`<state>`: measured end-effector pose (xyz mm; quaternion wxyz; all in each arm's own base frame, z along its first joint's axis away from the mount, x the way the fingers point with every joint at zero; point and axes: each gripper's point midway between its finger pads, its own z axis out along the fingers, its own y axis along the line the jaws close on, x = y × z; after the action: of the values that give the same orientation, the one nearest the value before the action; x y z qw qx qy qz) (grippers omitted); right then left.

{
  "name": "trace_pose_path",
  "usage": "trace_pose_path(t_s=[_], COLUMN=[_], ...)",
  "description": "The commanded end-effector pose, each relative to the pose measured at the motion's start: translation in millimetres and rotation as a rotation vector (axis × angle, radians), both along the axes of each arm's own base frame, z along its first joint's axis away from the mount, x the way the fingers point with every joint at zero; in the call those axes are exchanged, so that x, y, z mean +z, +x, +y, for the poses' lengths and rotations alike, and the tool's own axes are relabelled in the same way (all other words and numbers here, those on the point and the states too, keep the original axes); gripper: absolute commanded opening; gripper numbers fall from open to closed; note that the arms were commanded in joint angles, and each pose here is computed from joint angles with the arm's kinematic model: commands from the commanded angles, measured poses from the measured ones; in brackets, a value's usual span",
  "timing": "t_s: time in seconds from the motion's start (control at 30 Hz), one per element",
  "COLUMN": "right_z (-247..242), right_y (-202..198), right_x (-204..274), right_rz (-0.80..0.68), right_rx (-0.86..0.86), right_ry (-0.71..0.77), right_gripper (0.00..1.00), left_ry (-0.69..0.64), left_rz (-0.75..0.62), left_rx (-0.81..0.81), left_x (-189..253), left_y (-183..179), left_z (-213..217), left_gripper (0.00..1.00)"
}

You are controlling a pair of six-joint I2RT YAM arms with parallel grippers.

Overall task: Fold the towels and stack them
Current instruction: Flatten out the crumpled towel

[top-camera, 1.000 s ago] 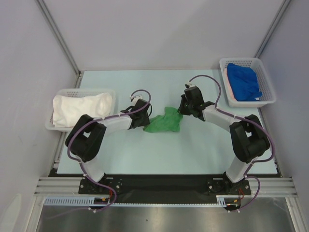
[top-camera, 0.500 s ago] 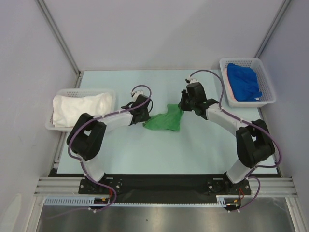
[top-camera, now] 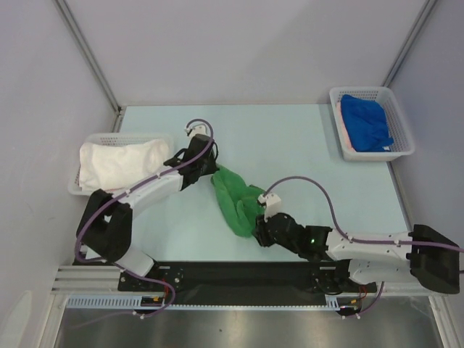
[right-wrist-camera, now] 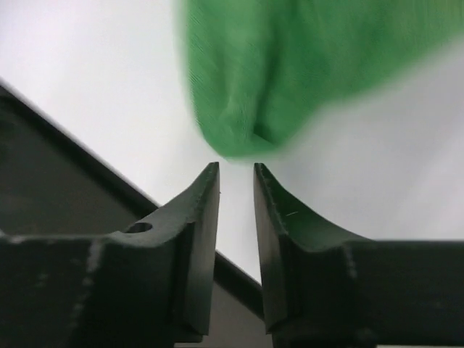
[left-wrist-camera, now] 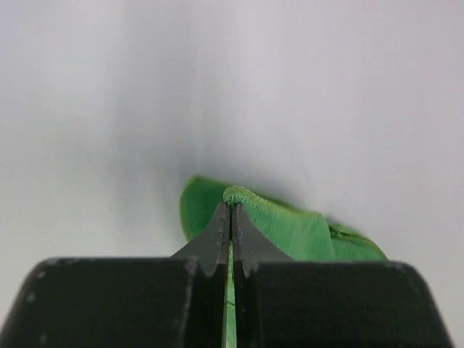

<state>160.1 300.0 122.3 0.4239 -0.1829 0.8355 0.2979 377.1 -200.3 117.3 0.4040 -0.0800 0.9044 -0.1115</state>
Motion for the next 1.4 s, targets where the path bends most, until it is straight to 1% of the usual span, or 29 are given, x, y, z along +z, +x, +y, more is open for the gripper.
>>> trace_pose_path(t_s=[0.0, 0.03, 0.13, 0.17, 0.23, 0.27, 0.3, 0.33, 0.37, 0.4, 0.43, 0.47, 0.5, 0.6, 0.63, 0.7, 0.73, 0.77, 0.8, 0.83, 0.87, 0.93, 1.03, 1.07, 1.13, 1.17, 1.23, 1.27, 1.37], right_z=[-22.6, -27.2, -41.7, -48.2, -63.6, -81.2, -86.8, -82.9, -89.7, -95.3, -89.2, -85.4, -79.5, -59.3, -51.3, -45.0, -41.0, -38.7, -37.4, -32.2, -32.2, -30.4, -34.4, -39.2, -41.4, -44.2, -56.5, -65.2, -95.3], right_y=[11.9, 14.0, 29.5, 44.2, 61.3, 86.2, 97.7, 105.2, 118.7, 138.3, 145.7, 152.7, 162.3, 170.7, 173.3, 173.8, 170.0, 168.7, 165.5, 159.5, 154.0, 138.8, 124.0, 112.6, 106.3, 103.8, 96.8, 96.6, 90.8], right_x=[-18.9, -17.4, 8.2, 23.4, 31.8, 42.2, 45.4, 39.6, 37.5, 49.5, 33.0, 32.7, 40.0, 18.0, 19.6, 3.1, -2.1, -5.5, -12.0, -16.6, -24.2, -40.9, -61.4, -74.4, -80.9, -84.8, -92.5, -93.8, -95.5], right_rz=[0.007, -0.001, -0.05, -0.064, -0.056, -0.056, -0.04, 0.006, 0.019, 0.003, 0.035, 0.039, 0.034, 0.088, 0.091, 0.125, 0.136, 0.138, 0.141, 0.148, 0.155, 0.175, 0.209, 0.233, 0.248, 0.255, 0.272, 0.27, 0.284], right_rx=[-0.217, -0.234, -0.29, -0.337, -0.386, -0.46, -0.475, -0.439, -0.461, -0.49, -0.45, -0.439, -0.425, -0.351, -0.328, -0.312, -0.296, -0.289, -0.278, -0.258, -0.253, -0.242, -0.252, -0.247, -0.253, -0.26, -0.29, -0.328, -0.407], right_ry=[0.039, 0.03, 0.018, 0.04, 0.026, 0.043, 0.053, 0.044, 0.032, 0.044, -0.005, -0.008, 0.006, -0.021, -0.017, -0.049, -0.057, -0.061, -0.073, -0.078, -0.086, -0.118, -0.156, -0.178, -0.158, -0.162, -0.18, -0.19, -0.215], right_gripper=[0.32, 0.33, 0.36, 0.39, 0.39, 0.4, 0.43, 0.42, 0.41, 0.41, 0.41, 0.41, 0.4, 0.4, 0.4, 0.41, 0.42, 0.47, 0.5, 0.52, 0.55, 0.56, 0.49, 0.48, 0.42, 0.3, 0.16, 0.01, 0.0], left_ry=[-0.022, -0.022, -0.041, -0.049, -0.048, -0.067, -0.072, -0.073, -0.088, -0.101, -0.11, -0.131, -0.138, -0.167, -0.165, -0.152, -0.154, -0.141, -0.142, -0.164, -0.167, -0.172, -0.16, -0.163, -0.158, -0.158, -0.157, -0.16, -0.156], left_rz=[-0.016, -0.006, 0.001, 0.0, 0.006, -0.011, -0.012, -0.007, -0.019, -0.027, -0.045, -0.085, -0.086, -0.148, -0.16, -0.153, -0.177, -0.159, -0.146, -0.179, -0.178, -0.167, -0.134, -0.129, -0.115, -0.113, -0.097, -0.091, -0.06], left_rx=[-0.018, -0.018, -0.034, -0.043, -0.05, -0.058, -0.068, -0.071, -0.088, -0.101, -0.124, -0.133, -0.142, -0.168, -0.171, -0.162, -0.124, -0.106, -0.091, -0.084, -0.075, -0.056, -0.035, -0.039, -0.032, -0.034, -0.024, -0.024, -0.005], left_x=[3.5, -2.9, -10.6, -11.3, -16.7, -12.2, -12.3, -14.9, -10.7, -7.9, -8.7, 4.2, 2.7, 25.3, 29.6, 27.9, 35.8, 31.7, 24.5, 32.1, 29.3, 21.7, 11.5, 9.7, 4.5, 3.6, -1.0, -1.9, -7.7], left_y=[-13.5, -20.9, -31.5, -33.7, -39.3, -39.5, -41.8, -44.0, -46.4, -48.9, -53.8, -57.1, -63.2, -73.5, -76.3, -86.4, -88.5, -94.9, -101.0, -104.4, -107.6, -114.9, -120.7, -121.7, -124.3, -125.2, -128.0, -128.9, -132.5], left_z=[5.1, 9.2, 10.4, 9.5, 11.5, 9.0, 7.4, 8.2, 4.0, 1.2, -3.3, -4.0, -3.0, -0.9, 1.6, 10.4, 19.0, 26.3, 31.4, 34.4, 37.6, 43.7, 49.2, 48.5, 50.9, 51.1, 52.9, 52.7, 55.4], left_gripper=[0.0, 0.0, 0.0, 0.0, 0.0, 0.0, 0.01, 0.0, 0.01, 0.0, 0.0, 0.0, 0.0, 0.0, 0.0, 0.0, 0.0, 0.0, 0.0, 0.0, 0.0, 0.0, 0.0, 0.0, 0.01, 0.0, 0.0, 0.0, 0.0])
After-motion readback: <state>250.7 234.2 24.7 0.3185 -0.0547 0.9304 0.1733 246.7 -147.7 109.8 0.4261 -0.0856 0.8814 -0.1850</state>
